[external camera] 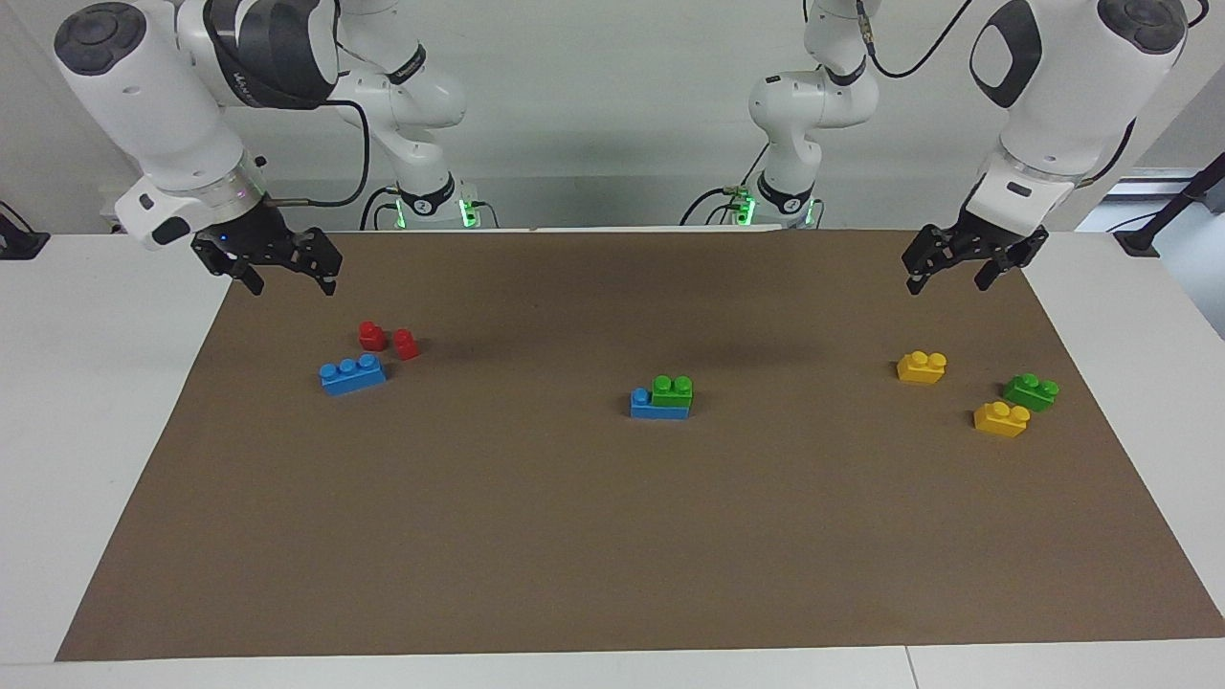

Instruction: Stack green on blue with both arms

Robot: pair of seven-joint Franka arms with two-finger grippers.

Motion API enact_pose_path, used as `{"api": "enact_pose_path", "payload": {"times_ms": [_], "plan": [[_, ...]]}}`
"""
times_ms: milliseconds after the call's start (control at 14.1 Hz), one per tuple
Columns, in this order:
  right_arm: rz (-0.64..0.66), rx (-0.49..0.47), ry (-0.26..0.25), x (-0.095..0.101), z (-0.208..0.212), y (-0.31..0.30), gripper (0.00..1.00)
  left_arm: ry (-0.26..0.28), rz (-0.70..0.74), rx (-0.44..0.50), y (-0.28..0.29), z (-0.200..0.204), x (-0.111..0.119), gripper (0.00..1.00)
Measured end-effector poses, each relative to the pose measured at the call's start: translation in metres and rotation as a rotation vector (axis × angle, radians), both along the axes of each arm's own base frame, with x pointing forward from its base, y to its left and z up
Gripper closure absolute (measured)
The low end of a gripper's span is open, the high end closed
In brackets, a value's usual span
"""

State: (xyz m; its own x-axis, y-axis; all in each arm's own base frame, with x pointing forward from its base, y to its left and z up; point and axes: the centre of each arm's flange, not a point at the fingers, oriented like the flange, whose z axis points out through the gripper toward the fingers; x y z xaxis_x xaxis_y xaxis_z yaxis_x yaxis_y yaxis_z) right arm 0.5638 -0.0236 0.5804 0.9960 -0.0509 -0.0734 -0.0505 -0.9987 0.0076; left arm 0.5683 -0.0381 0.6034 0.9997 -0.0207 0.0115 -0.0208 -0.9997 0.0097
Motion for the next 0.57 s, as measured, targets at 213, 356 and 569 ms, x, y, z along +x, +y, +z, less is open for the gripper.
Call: {"api": "enact_pose_path", "payload": {"times_ms": [213, 356, 569], "plan": [[0.004, -0.011, 0.0, 0.0, 0.0001, 0.0003, 0.0, 0.002, 0.0, -0.007, -0.0004, 0.0, -0.0002, 0.0], [0.006, -0.011, 0.0, 0.0001, 0.0, 0.0013, 0.0, 0.001, -0.003, -0.007, -0.0004, 0.0008, -0.0002, 0.0], [0.006, -0.011, 0.0, 0.0001, 0.0, 0.0015, 0.0, -0.01, -0.056, 0.008, 0.0009, 0.0053, 0.0003, 0.0]]}}
